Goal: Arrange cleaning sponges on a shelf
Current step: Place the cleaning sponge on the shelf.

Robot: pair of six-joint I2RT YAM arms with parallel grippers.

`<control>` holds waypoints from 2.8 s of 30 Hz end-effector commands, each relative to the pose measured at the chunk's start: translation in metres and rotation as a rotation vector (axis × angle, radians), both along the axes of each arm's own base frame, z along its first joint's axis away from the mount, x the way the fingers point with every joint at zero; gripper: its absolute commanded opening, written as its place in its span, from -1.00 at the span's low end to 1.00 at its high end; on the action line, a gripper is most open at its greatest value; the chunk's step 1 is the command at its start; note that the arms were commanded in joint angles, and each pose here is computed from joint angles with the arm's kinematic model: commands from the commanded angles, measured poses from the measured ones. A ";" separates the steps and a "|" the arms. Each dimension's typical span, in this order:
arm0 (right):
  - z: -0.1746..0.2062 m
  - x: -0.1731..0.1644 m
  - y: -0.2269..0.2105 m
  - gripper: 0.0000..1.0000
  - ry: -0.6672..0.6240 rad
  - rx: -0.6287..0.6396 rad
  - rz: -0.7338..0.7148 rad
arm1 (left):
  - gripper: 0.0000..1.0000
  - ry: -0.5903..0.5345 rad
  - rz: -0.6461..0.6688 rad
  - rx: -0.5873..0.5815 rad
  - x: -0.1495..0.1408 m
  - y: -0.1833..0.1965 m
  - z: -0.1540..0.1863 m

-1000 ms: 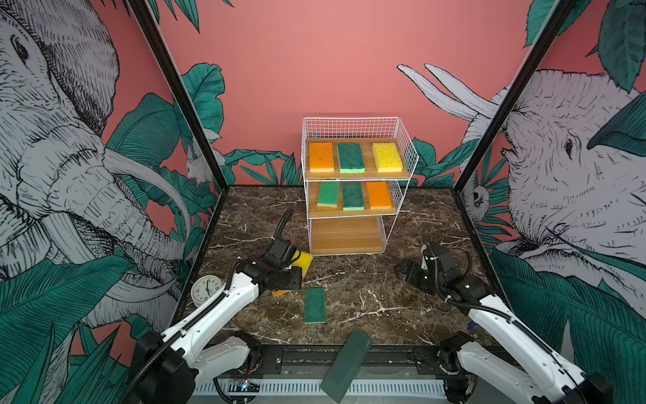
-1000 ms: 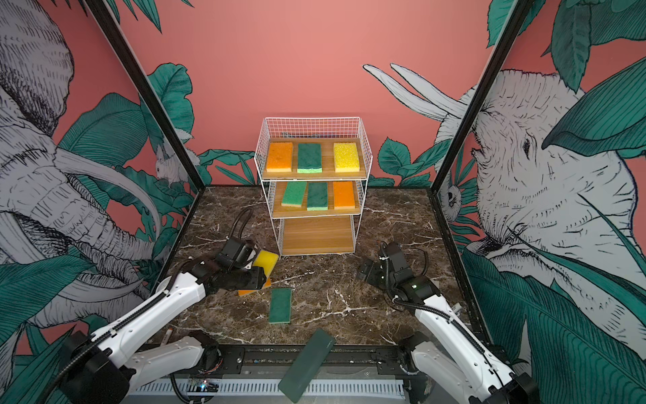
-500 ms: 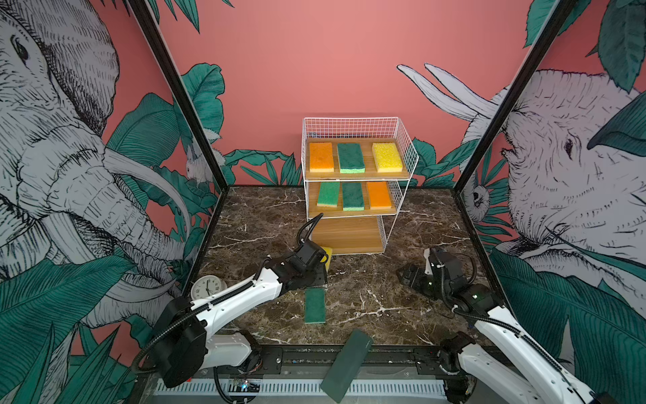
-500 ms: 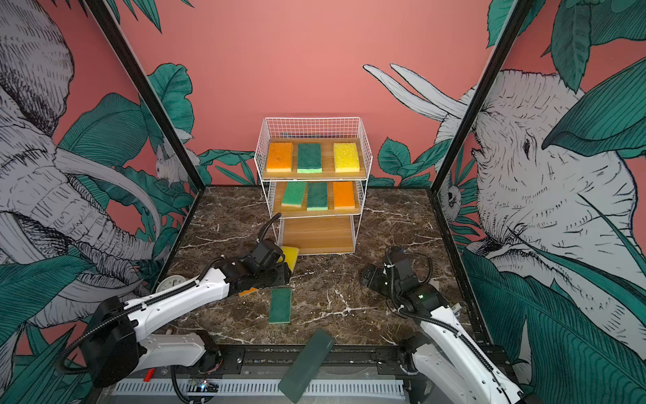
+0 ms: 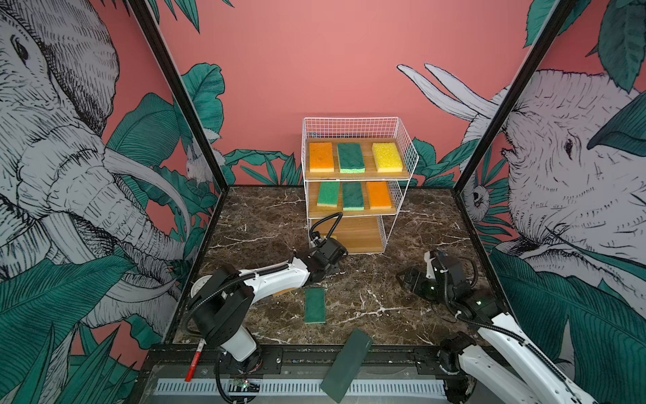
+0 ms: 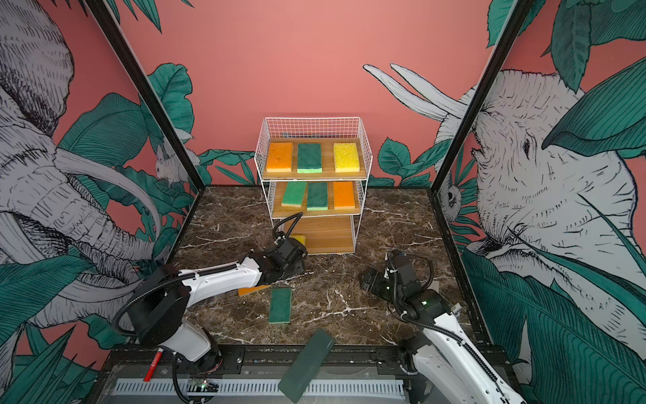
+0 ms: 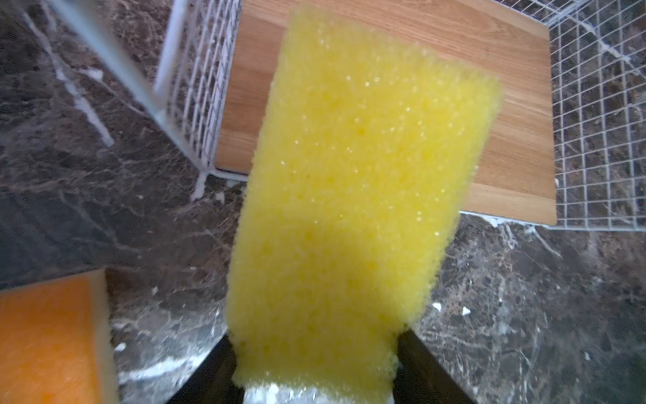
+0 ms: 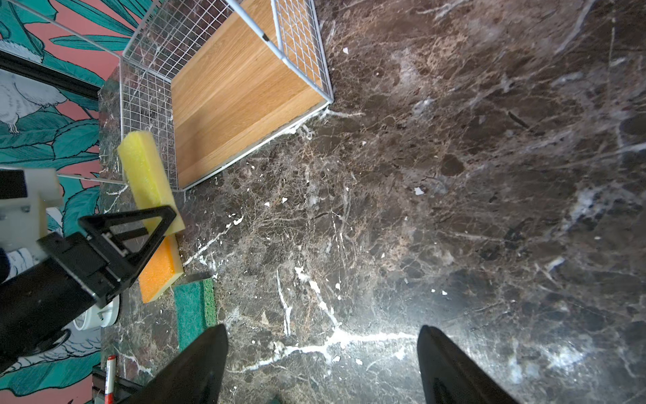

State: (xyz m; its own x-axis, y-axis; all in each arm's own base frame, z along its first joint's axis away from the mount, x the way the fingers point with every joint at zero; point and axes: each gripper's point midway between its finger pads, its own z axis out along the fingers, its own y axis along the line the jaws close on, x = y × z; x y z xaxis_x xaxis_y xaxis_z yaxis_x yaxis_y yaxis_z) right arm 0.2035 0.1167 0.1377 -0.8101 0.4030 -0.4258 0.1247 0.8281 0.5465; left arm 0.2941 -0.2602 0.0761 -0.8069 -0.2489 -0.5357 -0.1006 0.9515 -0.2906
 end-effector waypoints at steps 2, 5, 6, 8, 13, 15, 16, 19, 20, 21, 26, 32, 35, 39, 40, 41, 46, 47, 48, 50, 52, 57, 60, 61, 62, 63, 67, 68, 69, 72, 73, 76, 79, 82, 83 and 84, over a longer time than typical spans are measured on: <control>-0.006 -0.003 0.001 0.74 0.021 0.004 0.006 | 0.22 -0.075 0.007 -0.023 0.015 -0.010 0.015; -0.008 -0.003 0.001 0.74 0.025 0.004 0.007 | 0.22 -0.078 0.024 -0.013 0.016 -0.007 0.013; -0.008 -0.002 0.001 0.74 0.023 0.005 0.005 | 0.22 -0.080 0.028 -0.012 0.016 -0.007 0.014; -0.007 -0.001 0.002 0.74 0.021 0.006 0.006 | 0.24 -0.081 0.033 -0.004 0.018 -0.008 0.011; -0.003 -0.002 0.001 0.74 0.010 0.016 -0.002 | 0.24 -0.092 0.070 -0.014 0.023 -0.010 0.002; -0.004 -0.003 0.000 0.74 0.008 0.017 -0.006 | 0.24 -0.103 0.074 -0.024 0.026 -0.012 0.002; -0.004 -0.003 0.000 0.74 0.006 0.017 -0.007 | 0.24 -0.108 0.075 -0.029 0.028 -0.014 0.002; -0.006 -0.005 0.000 0.74 0.013 0.018 -0.001 | 0.24 -0.126 0.094 -0.023 0.032 -0.013 0.003; -0.007 -0.005 0.000 0.74 0.015 0.018 0.001 | 0.24 -0.132 0.102 -0.019 0.033 -0.011 0.004; -0.007 -0.005 0.001 0.74 0.014 0.020 0.002 | 0.25 -0.135 0.105 -0.017 0.034 -0.011 0.005; -0.005 -0.004 0.000 0.74 0.006 0.019 -0.002 | 0.27 -0.131 0.135 -0.010 0.035 -0.009 -0.001; -0.006 -0.005 -0.002 0.73 0.001 0.024 -0.016 | 0.29 -0.133 0.131 0.015 0.040 -0.011 -0.005; -0.006 -0.005 -0.001 0.72 -0.002 0.027 -0.014 | 0.29 -0.131 0.145 0.037 0.041 -0.009 -0.005; -0.007 -0.006 -0.001 0.71 -0.003 0.027 -0.010 | 0.30 -0.141 0.149 0.057 0.047 -0.011 0.000; -0.007 -0.006 -0.001 0.71 -0.004 0.027 -0.008 | 0.32 -0.143 0.156 0.060 0.047 -0.011 0.001; -0.007 -0.006 -0.001 0.70 -0.002 0.027 -0.007 | 0.33 -0.143 0.160 0.064 0.048 -0.010 0.001; -0.007 -0.006 0.001 0.69 -0.003 0.038 0.002 | 0.34 -0.141 0.212 0.096 0.047 -0.001 0.001; -0.006 -0.006 0.002 0.69 -0.004 0.042 0.003 | 0.34 -0.137 0.219 0.104 0.048 0.001 0.001; -0.005 -0.006 0.003 0.68 -0.008 0.047 0.005 | 0.34 -0.129 0.227 0.115 0.047 0.003 0.000; -0.004 -0.006 0.003 0.68 -0.012 0.052 0.001 | 0.34 -0.123 0.226 0.126 0.048 0.002 -0.002; -0.004 -0.006 0.002 0.68 -0.011 0.053 -0.002 | 0.37 -0.121 0.218 0.123 0.049 -0.001 -0.003; -0.006 -0.005 0.003 0.68 -0.006 0.056 -0.006 | 0.38 -0.117 0.206 0.138 0.055 -0.001 -0.002; -0.005 -0.004 0.004 0.66 -0.003 0.058 -0.001 | 0.38 -0.086 0.193 0.184 0.060 0.002 -0.002; -0.005 -0.004 0.005 0.64 -0.003 0.061 0.003 | 0.38 -0.073 0.193 0.203 0.061 0.004 -0.002; -0.005 -0.005 0.006 0.64 -0.002 0.063 0.010 | 0.38 -0.073 0.178 0.215 0.063 0.003 -0.001; -0.004 -0.005 0.007 0.64 -0.002 0.067 0.013 | 0.39 -0.074 0.167 0.226 0.065 0.002 -0.001; 0.000 -0.005 0.009 0.64 -0.008 0.070 0.024 | 0.42 -0.036 0.198 0.218 0.065 0.008 -0.008; 0.000 -0.004 0.009 0.64 -0.010 0.071 0.023 | 0.42 -0.036 0.199 0.222 0.066 0.008 -0.008; 0.000 -0.005 0.009 0.64 -0.010 0.069 0.022 | 0.43 -0.035 0.198 0.231 0.066 0.009 -0.009; 0.000 -0.005 0.008 0.63 -0.010 0.066 0.021 | 0.45 -0.032 0.199 0.261 0.065 0.014 -0.011; 0.000 -0.006 0.008 0.63 -0.010 0.065 0.021 | 0.46 -0.035 0.197 0.268 0.066 0.015 -0.011; -0.001 -0.007 0.007 0.63 -0.009 0.066 0.015 | 0.48 -0.046 0.191 0.280 0.067 0.015 -0.009; -0.001 -0.008 0.006 0.63 -0.013 0.065 0.012 | 0.51 -0.045 0.179 0.297 0.068 0.016 -0.008; -0.001 -0.009 0.004 0.63 -0.015 0.061 0.006 | 0.54 -0.042 0.180 0.310 0.067 0.018 -0.007; -0.001 -0.009 0.004 0.63 -0.015 0.060 0.007 | 0.55 -0.043 0.177 0.311 0.067 0.019 -0.007; -0.002 -0.009 0.004 0.63 -0.012 0.059 0.006 | 0.55 -0.044 0.177 0.312 0.066 0.019 -0.006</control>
State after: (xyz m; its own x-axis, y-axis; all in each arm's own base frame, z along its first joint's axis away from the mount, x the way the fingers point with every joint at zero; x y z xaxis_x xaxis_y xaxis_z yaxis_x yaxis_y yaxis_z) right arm 0.1950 0.1224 0.1382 -0.8124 0.4105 -0.4142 0.0976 0.7960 0.5974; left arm 0.3600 -0.2530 0.0724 -0.7232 -0.2318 -0.6506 -0.2594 0.9642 -0.0552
